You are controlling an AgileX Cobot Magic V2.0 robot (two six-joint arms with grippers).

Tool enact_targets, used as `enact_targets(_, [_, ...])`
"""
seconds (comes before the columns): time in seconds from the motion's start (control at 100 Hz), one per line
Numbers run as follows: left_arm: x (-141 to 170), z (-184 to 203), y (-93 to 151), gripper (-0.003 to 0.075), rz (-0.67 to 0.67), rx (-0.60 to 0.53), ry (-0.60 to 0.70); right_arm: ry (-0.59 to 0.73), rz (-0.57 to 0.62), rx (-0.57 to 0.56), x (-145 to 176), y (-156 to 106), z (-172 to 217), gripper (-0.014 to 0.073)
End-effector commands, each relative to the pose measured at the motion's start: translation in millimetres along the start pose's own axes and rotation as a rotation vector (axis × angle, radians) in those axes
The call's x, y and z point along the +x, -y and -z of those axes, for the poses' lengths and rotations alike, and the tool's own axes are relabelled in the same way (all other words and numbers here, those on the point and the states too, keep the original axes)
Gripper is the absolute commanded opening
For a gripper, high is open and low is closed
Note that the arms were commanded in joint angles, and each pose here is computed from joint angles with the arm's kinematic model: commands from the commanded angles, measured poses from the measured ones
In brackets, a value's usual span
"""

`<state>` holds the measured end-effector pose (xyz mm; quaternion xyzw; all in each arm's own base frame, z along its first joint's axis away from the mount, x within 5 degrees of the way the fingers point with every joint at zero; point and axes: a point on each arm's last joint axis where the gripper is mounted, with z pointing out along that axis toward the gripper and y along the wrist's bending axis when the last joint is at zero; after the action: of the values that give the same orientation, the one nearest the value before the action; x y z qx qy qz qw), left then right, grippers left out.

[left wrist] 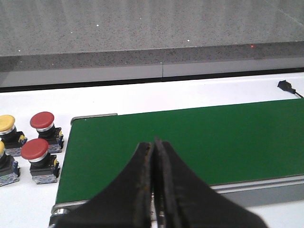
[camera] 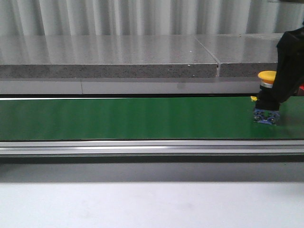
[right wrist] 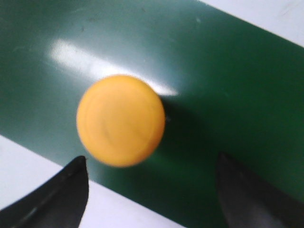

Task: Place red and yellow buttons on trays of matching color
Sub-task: 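Move the right gripper over the yellow button at the belt's end and grasp it, then lower the yellow button into the yellow tray and open the right gripper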

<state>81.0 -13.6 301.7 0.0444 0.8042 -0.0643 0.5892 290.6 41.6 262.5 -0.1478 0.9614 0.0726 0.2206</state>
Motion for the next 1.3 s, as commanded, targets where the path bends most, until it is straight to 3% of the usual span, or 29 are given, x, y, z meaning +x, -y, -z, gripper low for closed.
enact_targets(0.0, [-15, 3, 1, -0.0020, 0.009, 0.007, 0.100, 0.099, 0.007, 0.011, -20, 1, 11, 0.0553])
enact_targets(0.2, [-15, 3, 1, -0.0020, 0.009, 0.007, 0.100, 0.083, 0.004, 0.008, -30, 5, -1, 0.0506])
enact_targets(0.42, [-15, 3, 1, -0.0020, 0.009, 0.007, 0.100, 0.021, 0.001, -0.014, -25, 4, -3, 0.0137])
enact_targets(0.49, [-15, 3, 1, -0.0020, 0.009, 0.007, 0.100, 0.019, 0.000, -0.016, -24, 4, 2, 0.0081])
enact_targets(0.73, [-15, 3, 1, -0.0020, 0.009, 0.007, 0.100, 0.130, -0.116, 0.087, -20, 28, 54, 0.0078])
enact_targets(0.87, [-15, 3, 1, -0.0020, 0.009, 0.007, 0.100, 0.182, -0.255, 0.255, -1, 68, 89, 0.0078])
enact_targets(1.0, [-15, 3, 1, -0.0020, 0.009, 0.007, 0.100, 0.200, -0.464, 0.419, 27, 117, 114, 0.0078])
enact_targets(1.13, [-15, 3, 1, -0.0020, 0.009, 0.007, 0.100, 0.253, -0.656, 0.518, 52, 157, 126, 0.0078])
enact_targets(1.29, [-15, 3, 1, -0.0020, 0.009, 0.007, 0.100, 0.264, -0.785, 0.575, 71, 189, 124, 0.0078])
